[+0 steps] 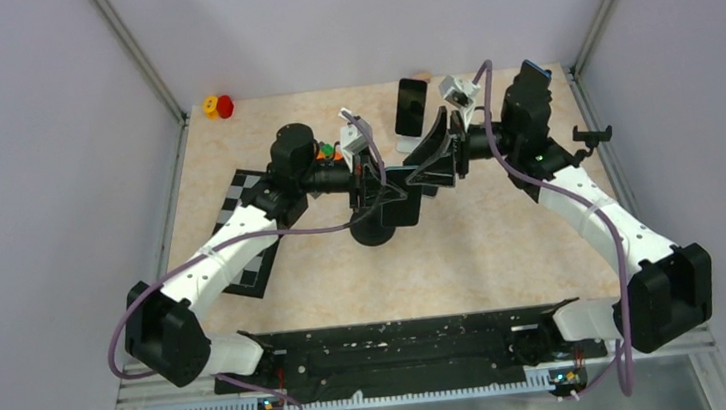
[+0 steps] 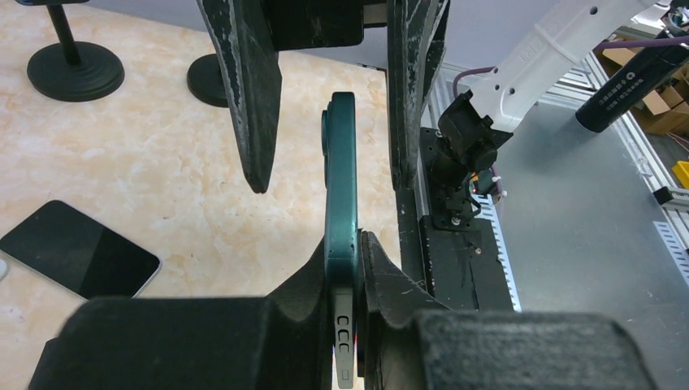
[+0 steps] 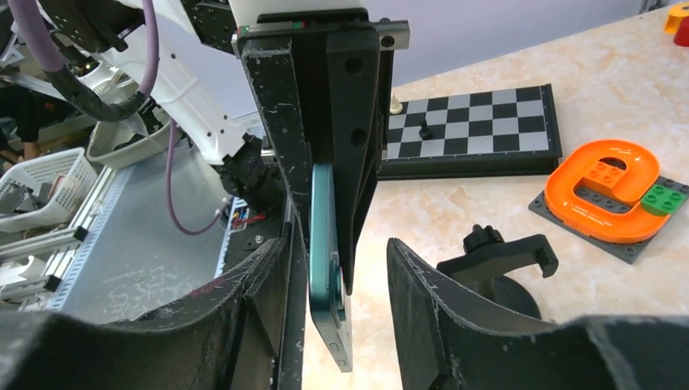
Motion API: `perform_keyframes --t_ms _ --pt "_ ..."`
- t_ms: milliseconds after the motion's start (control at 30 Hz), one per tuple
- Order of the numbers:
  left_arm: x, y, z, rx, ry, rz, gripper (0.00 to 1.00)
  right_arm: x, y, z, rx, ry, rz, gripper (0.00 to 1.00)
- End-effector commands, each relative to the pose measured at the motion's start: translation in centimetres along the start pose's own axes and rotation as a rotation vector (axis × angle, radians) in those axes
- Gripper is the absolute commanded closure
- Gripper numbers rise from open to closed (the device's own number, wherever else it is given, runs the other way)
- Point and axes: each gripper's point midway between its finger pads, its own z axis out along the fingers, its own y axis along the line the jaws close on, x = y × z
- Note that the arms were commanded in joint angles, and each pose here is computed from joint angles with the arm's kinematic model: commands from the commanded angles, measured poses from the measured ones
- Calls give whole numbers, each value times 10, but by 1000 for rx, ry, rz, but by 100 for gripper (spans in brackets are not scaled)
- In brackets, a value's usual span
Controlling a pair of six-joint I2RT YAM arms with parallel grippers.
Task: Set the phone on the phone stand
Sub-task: Adjust the phone.
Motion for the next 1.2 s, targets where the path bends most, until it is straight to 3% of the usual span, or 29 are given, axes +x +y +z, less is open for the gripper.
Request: perform_keyframes --t_ms 0,100,167,300,533,600,700,800,900,1000,1033,1100,1167 --pt "-21 -2 1 -2 -48 84 100 1 7 5 -34 -4 -39 50" --pt "-22 -1 1 -7 -51 81 100 6 8 8 -46 6 -33 56" --pt "-21 0 1 -10 -52 79 100 6 9 10 -57 8 -36 65" --pt "-18 1 1 -13 -51 70 97 -4 12 10 -60 -6 -52 100" --pt "-1 -4 -3 2 -50 55 37 -30 23 3 -56 -36 -101 100" --pt "2 -5 -3 2 -59 50 28 -37 26 0 -59 -47 -107 100" --pt "6 -4 -2 7 -60 30 25 -42 26 -2 -55 -56 -113 100" --pt "7 -2 0 13 -63 12 35 -43 24 -3 -53 -61 -106 100" --pt "9 -2 2 28 -60 -8 60 -43 22 -3 -48 -66 -102 100" --pt "8 -2 3 34 -63 -13 93 -41 18 -3 -36 -67 -89 99" --pt "6 -2 3 34 -68 -11 100 -39 17 -3 -32 -66 -83 91" --pt "3 -3 3 33 -78 1 100 -34 14 -3 -20 -65 -70 69" --pt "0 -4 2 31 -88 10 100 -27 10 -3 -7 -64 -55 52"
